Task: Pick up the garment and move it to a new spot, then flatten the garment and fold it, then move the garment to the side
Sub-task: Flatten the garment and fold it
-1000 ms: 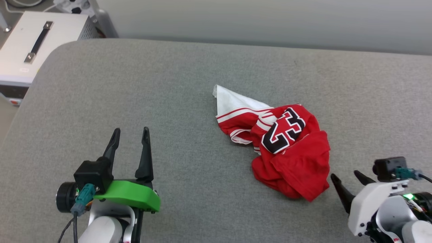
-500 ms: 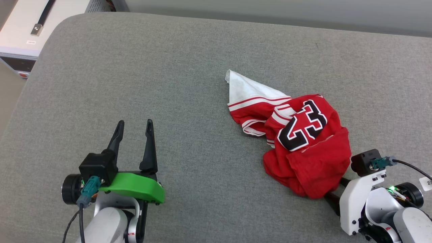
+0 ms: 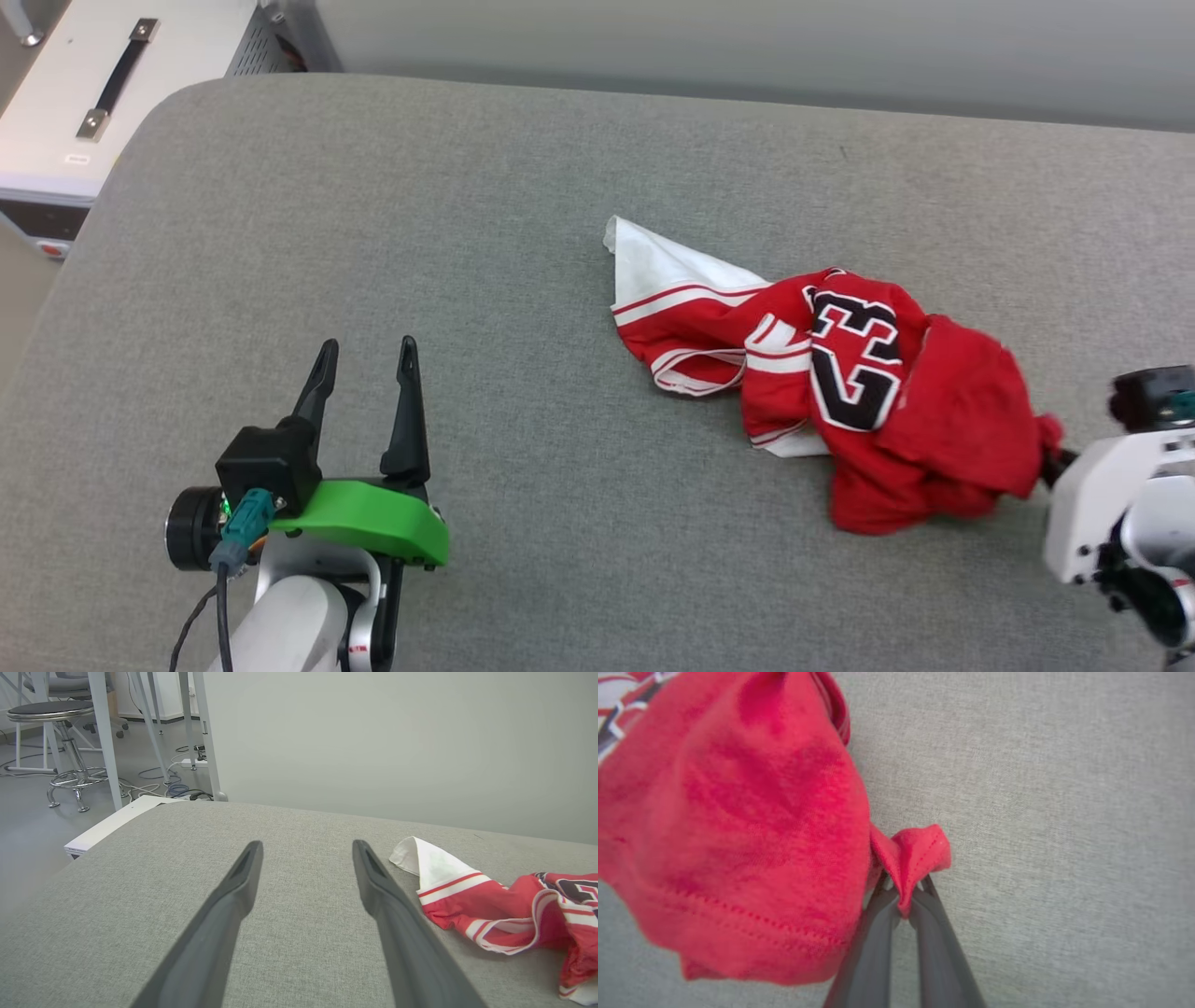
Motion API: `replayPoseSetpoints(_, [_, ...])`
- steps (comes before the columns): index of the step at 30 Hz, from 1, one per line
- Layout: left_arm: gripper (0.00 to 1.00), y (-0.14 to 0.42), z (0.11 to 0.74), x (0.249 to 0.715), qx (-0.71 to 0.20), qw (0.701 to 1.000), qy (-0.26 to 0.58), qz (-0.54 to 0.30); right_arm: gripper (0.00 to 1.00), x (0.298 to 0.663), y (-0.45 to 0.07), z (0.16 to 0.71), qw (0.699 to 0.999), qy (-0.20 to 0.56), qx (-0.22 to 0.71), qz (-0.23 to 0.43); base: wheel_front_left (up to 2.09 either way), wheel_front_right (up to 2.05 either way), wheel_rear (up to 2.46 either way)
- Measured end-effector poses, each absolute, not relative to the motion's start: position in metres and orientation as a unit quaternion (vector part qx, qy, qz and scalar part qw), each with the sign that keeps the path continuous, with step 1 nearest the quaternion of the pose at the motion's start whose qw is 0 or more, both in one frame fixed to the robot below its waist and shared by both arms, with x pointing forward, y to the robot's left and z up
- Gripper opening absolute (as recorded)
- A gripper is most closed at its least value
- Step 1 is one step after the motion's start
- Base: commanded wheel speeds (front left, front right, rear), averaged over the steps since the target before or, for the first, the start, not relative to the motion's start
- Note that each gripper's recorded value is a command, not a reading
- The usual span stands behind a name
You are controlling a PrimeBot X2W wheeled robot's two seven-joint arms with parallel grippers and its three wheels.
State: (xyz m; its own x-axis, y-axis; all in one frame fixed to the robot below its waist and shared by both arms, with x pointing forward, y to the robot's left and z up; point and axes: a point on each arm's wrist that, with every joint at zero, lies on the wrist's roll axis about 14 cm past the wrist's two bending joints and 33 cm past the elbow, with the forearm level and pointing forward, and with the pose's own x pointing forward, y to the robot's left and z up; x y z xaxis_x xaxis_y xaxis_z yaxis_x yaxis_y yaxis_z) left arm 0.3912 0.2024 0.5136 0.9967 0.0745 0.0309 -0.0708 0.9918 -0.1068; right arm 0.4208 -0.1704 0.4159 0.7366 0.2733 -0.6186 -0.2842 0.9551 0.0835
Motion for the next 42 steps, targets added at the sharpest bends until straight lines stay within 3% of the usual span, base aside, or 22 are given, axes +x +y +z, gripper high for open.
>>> replayPoseSetpoints(7, [1.0, 0.194, 0.52, 0.392, -0.055, 0.998, -0.026, 0.023, 0.0, 0.424, -0.248, 0.434, 0.952, 0.304, 0.02, 0.029, 0.0, 0.0, 0.0])
replayPoseSetpoints(13, [1.0, 0.193, 0.519, 0.392, -0.055, 0.998, -0.024, 0.021, 0.0, 0.386, -0.291, 0.388, 0.927, 0.362, 0.077, -0.06, 0.0, 0.0, 0.0])
replayPoseSetpoints(19, [1.0, 0.196, 0.518, 0.391, -0.053, 0.998, -0.023, 0.026, 0.0, 0.372, -0.299, 0.37, 0.919, 0.369, 0.1, -0.096, 0.0, 0.0, 0.0])
replayPoseSetpoints(20, [1.0, 0.196, 0.518, 0.391, -0.053, 0.998, -0.023, 0.027, 0.15, 0.372, -0.298, 0.369, 0.92, 0.366, 0.101, -0.097, 0.0, 0.0, 0.0])
replayPoseSetpoints(21, [1.0, 0.196, 0.518, 0.391, -0.053, 0.998, -0.023, 0.027, 1.0, 0.374, -0.299, 0.372, 0.924, 0.356, 0.1, -0.098, 0.0, 0.0, 0.0])
replayPoseSetpoints(35, [1.0, 0.196, 0.526, 0.377, -0.05, 0.998, -0.026, 0.024, 1.0, 0.406, -0.276, 0.456, 0.986, 0.135, 0.059, -0.081, 0.0, 0.0, 0.0])
replayPoseSetpoints(38, [1.0, 0.195, 0.529, 0.374, -0.054, 0.998, -0.027, 0.022, 1.0, 0.407, -0.266, 0.47, 0.989, 0.113, 0.058, -0.069, 0.0, 0.0, 0.0])
replayPoseSetpoints(42, [1.0, 0.194, 0.529, 0.371, -0.055, 0.998, -0.025, 0.021, 1.0, 0.402, -0.247, 0.468, 0.988, 0.141, 0.057, -0.04, 0.0, 0.0, 0.0])
